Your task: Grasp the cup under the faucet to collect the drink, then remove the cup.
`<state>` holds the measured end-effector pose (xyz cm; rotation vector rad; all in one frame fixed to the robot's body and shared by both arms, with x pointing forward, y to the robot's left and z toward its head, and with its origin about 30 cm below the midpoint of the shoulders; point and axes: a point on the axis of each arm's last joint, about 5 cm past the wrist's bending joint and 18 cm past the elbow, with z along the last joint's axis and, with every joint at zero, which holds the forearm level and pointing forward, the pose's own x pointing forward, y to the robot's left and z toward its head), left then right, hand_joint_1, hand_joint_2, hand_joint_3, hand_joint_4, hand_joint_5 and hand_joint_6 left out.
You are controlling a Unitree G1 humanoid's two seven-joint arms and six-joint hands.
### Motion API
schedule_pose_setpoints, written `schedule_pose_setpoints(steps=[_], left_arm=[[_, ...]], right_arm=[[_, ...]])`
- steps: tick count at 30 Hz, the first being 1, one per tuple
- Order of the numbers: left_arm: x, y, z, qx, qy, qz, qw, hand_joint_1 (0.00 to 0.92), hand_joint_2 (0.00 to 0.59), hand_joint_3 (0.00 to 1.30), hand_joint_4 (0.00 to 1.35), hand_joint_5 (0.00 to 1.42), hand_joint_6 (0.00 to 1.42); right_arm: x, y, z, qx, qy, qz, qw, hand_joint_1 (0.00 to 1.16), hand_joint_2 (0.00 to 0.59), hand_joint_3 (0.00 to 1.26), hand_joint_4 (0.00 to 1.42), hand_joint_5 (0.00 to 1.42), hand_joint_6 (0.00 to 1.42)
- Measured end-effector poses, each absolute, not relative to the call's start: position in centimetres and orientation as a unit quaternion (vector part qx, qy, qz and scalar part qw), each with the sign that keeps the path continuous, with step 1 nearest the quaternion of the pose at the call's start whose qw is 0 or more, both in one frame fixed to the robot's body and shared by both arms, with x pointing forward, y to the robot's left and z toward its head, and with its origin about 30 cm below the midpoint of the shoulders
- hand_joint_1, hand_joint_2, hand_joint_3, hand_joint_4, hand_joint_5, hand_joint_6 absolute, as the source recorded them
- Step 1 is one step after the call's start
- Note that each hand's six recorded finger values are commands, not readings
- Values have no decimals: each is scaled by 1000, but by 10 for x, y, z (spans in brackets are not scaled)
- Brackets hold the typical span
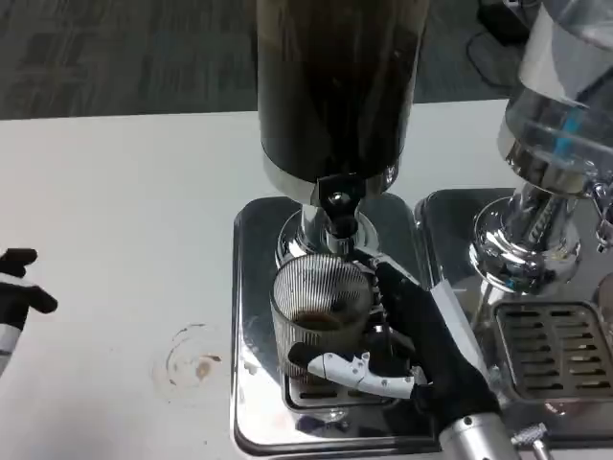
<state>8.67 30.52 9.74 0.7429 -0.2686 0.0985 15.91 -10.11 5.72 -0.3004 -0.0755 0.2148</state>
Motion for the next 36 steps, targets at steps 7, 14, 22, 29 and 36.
schedule_pose_setpoints(steps=[7, 14, 22, 29, 36], left_arm=[[87, 305, 97, 361, -128, 50, 922, 0, 260, 710, 318, 332, 43], [88, 305, 97, 355, -130, 51, 924, 0, 259, 710, 318, 332, 43], [88, 305, 96, 351, -127, 50, 926, 0, 259, 703, 318, 332, 42], [89, 305, 96, 348, -126, 46, 928, 0, 258, 687, 302, 332, 42], [93, 303, 93, 344, -122, 31, 931, 0, 244, 634, 270, 314, 42]], right_arm=[[158, -99, 56, -139, -35, 98, 985, 952, 150, 371, 472, 655, 842], [158, -101, 55, -134, -44, 75, 987, 969, 150, 431, 531, 739, 956], [157, -100, 54, -133, -45, 73, 987, 1000, 144, 454, 542, 790, 1032], [153, -102, 53, -146, -52, 61, 986, 1000, 144, 476, 564, 821, 1087], [146, -111, 54, -155, -51, 37, 986, 1017, 146, 502, 576, 839, 1122]])
